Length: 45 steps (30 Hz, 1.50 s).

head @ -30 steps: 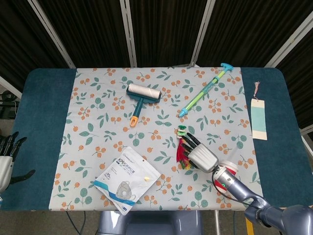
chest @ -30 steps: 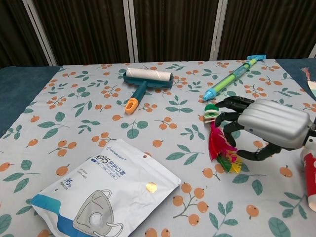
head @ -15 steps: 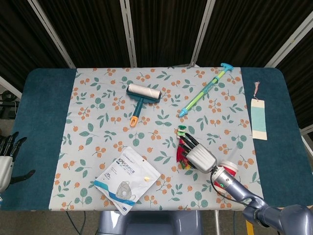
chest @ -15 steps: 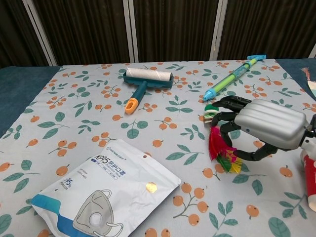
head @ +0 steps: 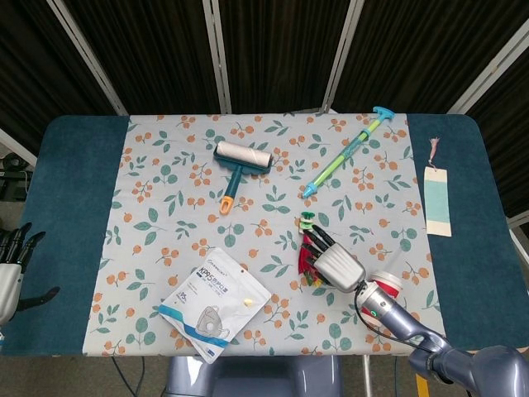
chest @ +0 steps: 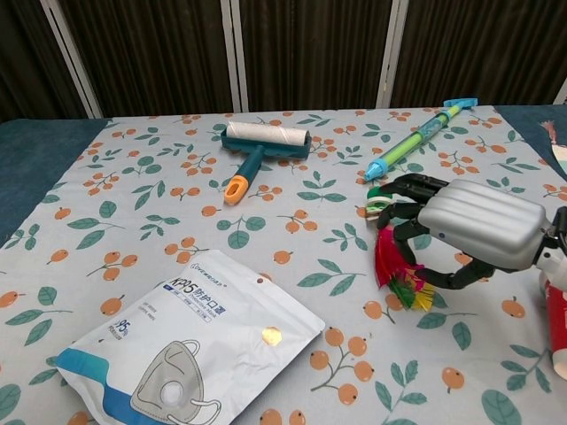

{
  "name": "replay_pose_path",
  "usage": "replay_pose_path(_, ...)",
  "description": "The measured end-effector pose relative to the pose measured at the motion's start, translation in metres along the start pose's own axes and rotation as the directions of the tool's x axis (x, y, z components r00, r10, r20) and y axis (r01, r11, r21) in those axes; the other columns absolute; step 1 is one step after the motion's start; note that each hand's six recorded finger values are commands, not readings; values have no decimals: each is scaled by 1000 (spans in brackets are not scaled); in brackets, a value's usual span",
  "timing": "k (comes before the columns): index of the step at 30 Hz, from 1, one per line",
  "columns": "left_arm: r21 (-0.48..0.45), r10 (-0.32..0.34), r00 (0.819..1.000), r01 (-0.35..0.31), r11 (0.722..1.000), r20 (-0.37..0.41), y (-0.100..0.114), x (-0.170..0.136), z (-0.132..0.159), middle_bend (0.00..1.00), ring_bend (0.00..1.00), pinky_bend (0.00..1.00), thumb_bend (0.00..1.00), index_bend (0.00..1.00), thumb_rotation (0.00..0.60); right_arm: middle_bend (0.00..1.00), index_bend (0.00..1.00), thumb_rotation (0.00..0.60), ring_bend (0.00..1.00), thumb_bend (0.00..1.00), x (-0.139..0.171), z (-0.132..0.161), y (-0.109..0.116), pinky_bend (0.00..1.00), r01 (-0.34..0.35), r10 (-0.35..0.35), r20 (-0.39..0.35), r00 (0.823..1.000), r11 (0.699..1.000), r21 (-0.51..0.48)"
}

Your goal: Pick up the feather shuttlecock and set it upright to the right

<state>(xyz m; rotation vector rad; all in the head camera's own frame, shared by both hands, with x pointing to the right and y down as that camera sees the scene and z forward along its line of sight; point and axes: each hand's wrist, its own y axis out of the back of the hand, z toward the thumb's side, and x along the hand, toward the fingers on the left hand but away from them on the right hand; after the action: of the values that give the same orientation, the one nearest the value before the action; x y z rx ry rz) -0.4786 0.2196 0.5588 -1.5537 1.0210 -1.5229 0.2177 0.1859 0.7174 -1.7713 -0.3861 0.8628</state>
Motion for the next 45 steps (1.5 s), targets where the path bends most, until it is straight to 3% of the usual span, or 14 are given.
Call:
replay_pose_path(19, 0, 0, 1000, 0, 1000, -1, 0, 0, 0, 0, 0, 0, 149, 117, 551, 248, 612, 600, 9, 389, -3, 3, 11, 0, 33, -33, -3, 999, 999, -21)
replay_pose_path(33, 1, 1, 1000, -1, 1000, -2, 0, 0, 0, 0, 0, 0, 149, 117, 551, 274, 643, 600, 12, 392, -13, -25, 74, 0, 143, -144, 37, 989, 989, 42)
replay_pose_path(45, 4, 3, 1000, -3, 1000, -4, 0, 0, 0, 0, 0, 0, 149, 117, 555, 286, 647, 600, 29, 392, -13, -48, 115, 0, 149, -161, 67, 985, 976, 158)
